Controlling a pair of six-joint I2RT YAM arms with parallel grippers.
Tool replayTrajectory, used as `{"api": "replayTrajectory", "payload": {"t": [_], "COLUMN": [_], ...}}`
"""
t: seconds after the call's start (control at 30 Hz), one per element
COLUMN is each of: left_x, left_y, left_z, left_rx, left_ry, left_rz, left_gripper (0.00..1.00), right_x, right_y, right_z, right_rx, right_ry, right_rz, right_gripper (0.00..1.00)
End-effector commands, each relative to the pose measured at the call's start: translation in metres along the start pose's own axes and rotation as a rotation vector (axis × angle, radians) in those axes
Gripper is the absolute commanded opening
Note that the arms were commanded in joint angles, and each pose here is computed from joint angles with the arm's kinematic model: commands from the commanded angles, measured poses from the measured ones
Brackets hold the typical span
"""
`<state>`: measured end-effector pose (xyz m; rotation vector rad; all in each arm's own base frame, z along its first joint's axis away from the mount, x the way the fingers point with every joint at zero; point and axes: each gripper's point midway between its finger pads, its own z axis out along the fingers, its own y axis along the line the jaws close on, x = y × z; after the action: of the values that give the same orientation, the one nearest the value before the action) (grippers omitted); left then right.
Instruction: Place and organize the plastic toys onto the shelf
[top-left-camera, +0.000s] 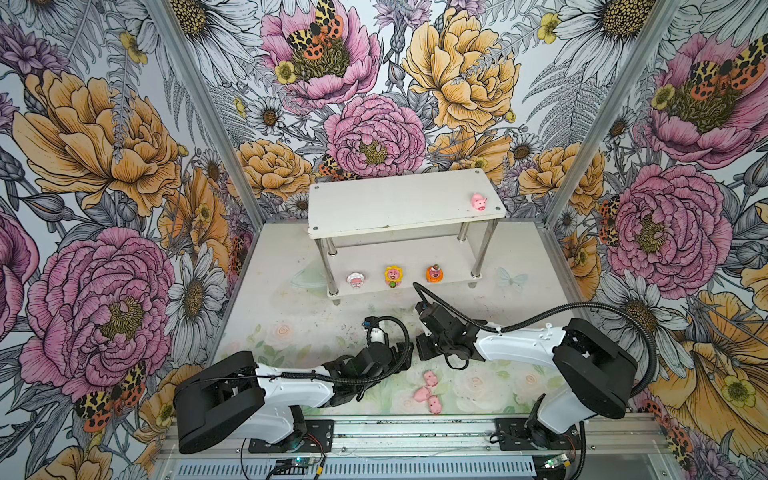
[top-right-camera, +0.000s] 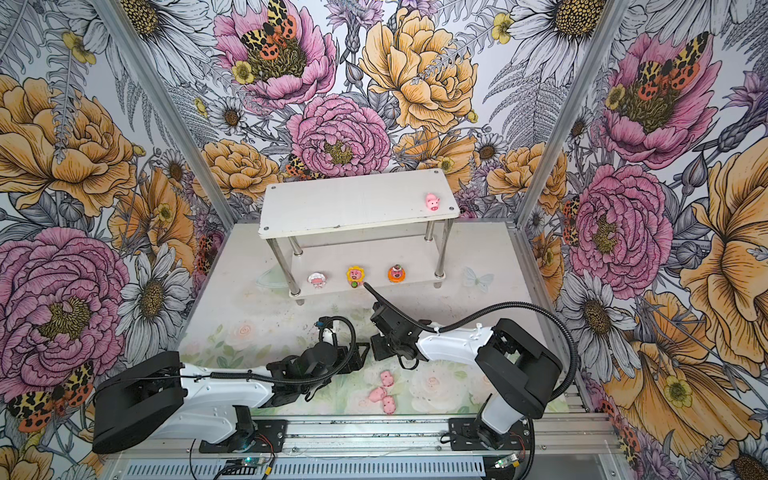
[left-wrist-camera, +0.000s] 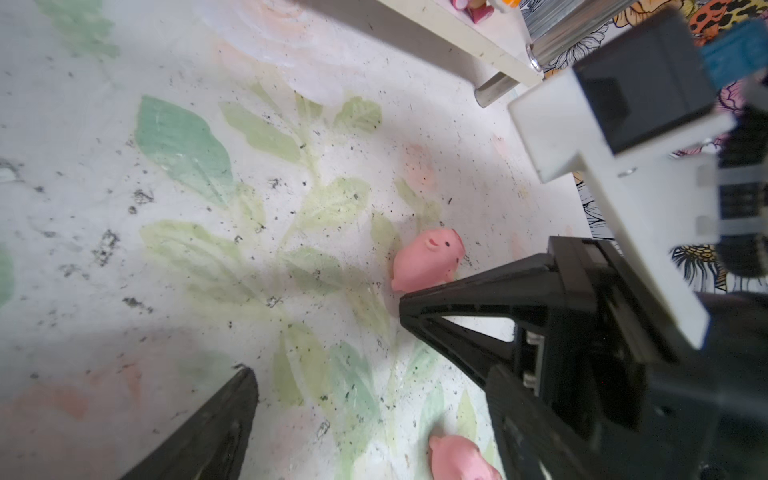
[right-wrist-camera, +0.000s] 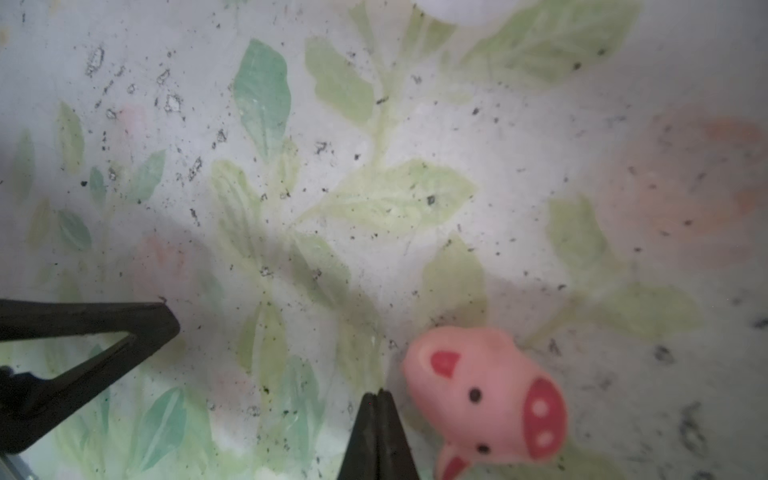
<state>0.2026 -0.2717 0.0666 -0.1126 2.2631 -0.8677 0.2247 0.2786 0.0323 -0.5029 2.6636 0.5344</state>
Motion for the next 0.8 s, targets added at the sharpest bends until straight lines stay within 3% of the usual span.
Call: {"api": "replayTrajectory", "payload": {"t": [0.0, 0.27, 0.77], "left_x": [-0.005, -0.003, 0.004], "left_y": [-0.008, -0.009, -0.01], "left_z": [0.001, 0.005, 0.012], "left_rx": [0.031, 0.027, 0.032], "left_ry": [-0.004, 0.004, 0.028], "left_rz": [0.003, 0.006, 0.012], "left_gripper": [0.88, 0.88, 0.88], "right_x": [-0.022, -0.046, -0.058], "right_y": [0.0, -0.013, -0.043], "right_z": [-0.021, -0.04, -0.024], "right_rx": [0.025, 0.046, 0.112], "right_ry": [-0.073, -0.142, -0.119], "right_rz": [-0.019, -0.002, 0.039], "right_gripper": [0.0, 0.0, 0.0]}}
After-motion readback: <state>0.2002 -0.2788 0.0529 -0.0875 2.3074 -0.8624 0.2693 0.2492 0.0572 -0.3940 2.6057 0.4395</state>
